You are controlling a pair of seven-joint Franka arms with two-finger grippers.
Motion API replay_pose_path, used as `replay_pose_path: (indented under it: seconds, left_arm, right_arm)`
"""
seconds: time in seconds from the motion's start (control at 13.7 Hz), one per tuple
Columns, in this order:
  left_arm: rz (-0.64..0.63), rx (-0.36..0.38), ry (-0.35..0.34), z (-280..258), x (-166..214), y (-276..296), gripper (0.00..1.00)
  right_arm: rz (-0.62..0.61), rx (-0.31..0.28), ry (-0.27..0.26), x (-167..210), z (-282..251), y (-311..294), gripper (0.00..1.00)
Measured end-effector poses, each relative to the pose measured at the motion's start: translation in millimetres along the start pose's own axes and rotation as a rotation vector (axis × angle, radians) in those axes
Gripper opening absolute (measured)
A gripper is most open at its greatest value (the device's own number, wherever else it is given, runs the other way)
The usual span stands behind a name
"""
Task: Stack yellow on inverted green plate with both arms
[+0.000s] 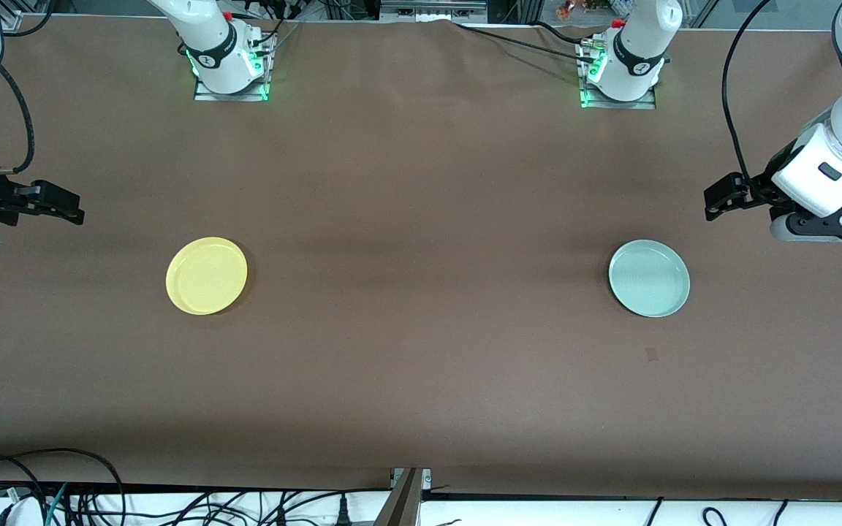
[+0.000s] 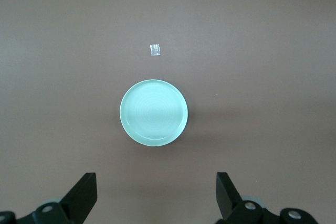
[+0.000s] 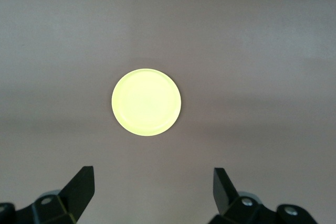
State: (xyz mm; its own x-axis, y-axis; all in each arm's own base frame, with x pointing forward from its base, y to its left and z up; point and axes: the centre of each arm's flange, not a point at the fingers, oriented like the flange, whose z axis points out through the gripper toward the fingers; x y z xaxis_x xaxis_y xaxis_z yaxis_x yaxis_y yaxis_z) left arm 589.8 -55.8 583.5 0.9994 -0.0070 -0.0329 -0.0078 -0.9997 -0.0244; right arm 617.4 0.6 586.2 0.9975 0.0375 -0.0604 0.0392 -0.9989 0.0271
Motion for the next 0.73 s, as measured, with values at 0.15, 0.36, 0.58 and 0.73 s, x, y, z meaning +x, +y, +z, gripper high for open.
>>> replay_pose_path:
  seconds: [0.15,0.36,0.58,0.73]
  left_arm:
    - [-0.002,0.000,0.000,0.0,0.1,-0.7,1.00]
    - [-0.008,0.000,0.000,0.1,0.3,-3.9,1.00]
    - [-0.007,0.000,0.000,0.1,0.3,-3.2,1.00]
    - [-0.006,0.000,0.000,0.1,0.3,-3.2,1.00]
  right_arm:
    - [0.000,0.000,0.000,0.0,0.0,0.0,1.00]
    - [0.000,0.000,0.000,0.0,0.0,0.3,1.00]
    - [0.003,0.000,-0.001,-0.1,0.1,1.6,1.00]
    - [0.004,0.000,-0.001,-0.2,0.1,2.1,1.00]
